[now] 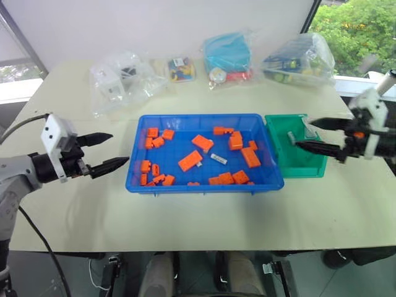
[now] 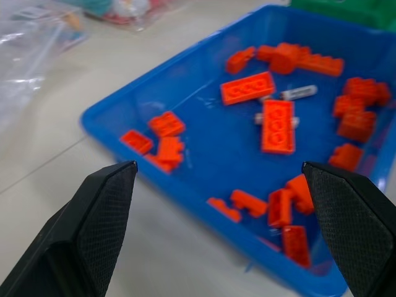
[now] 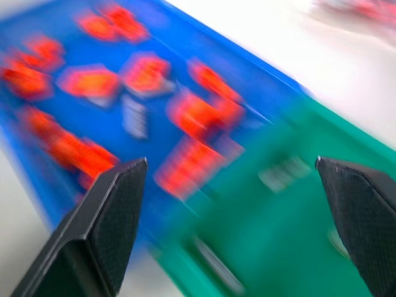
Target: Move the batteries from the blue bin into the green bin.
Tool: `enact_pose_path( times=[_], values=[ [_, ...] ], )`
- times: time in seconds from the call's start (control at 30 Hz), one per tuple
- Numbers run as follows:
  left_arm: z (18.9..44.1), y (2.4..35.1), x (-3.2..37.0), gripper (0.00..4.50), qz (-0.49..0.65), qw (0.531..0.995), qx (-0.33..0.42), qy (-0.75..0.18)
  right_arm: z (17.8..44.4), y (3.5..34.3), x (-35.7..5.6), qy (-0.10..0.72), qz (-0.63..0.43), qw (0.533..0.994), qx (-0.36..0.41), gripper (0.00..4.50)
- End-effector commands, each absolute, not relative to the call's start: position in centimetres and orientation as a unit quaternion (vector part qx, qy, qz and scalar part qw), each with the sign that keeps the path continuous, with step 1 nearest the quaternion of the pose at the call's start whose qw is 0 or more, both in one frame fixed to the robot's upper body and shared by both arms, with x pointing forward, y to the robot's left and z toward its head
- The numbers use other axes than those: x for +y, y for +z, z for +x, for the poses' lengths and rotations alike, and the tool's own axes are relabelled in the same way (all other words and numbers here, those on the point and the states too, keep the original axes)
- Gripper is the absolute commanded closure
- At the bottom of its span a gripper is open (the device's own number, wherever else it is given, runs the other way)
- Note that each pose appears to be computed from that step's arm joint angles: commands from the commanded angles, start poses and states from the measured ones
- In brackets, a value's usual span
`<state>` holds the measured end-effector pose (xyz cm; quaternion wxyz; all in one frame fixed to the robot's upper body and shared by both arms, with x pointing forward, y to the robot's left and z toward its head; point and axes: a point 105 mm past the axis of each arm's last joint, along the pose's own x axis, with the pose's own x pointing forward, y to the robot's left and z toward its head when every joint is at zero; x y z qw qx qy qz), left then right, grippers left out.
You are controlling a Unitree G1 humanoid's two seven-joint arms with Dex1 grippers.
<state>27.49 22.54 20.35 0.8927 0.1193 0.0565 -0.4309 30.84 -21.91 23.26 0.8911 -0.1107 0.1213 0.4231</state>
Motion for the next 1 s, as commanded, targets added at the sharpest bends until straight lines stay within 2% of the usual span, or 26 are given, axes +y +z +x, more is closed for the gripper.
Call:
enact_pose_path(
  times=[0.03,0.2,0.4,0.67,1.0],
  values=[
    [26.7,21.1,20.3,0.0,0.136,0.867,0.051,-0.476,31.3,23.5,-17.3,0.466,-0.065,0.873,0.126,0.03],
    [26.0,20.8,18.5,0.0,0.134,0.845,0.053,-0.515,33.0,20.3,-12.2,0.478,-0.002,0.857,0.191,0.03],
    [25.6,20.4,17.5,0.0,0.139,0.836,0.052,-0.528,34.8,15.6,-9.1,0.441,0.014,0.858,0.264,0.03],
    [25.3,19.6,17.3,0.0,0.146,0.839,0.059,-0.521,36.6,13.8,-6.8,0.42,0.1,0.848,0.308,0.03],
    [25.7,20.0,17.5,0.0,0.146,0.849,0.049,-0.505,36.0,12.8,-4.3,0.442,0.118,0.828,0.325,0.03]
  ],
)
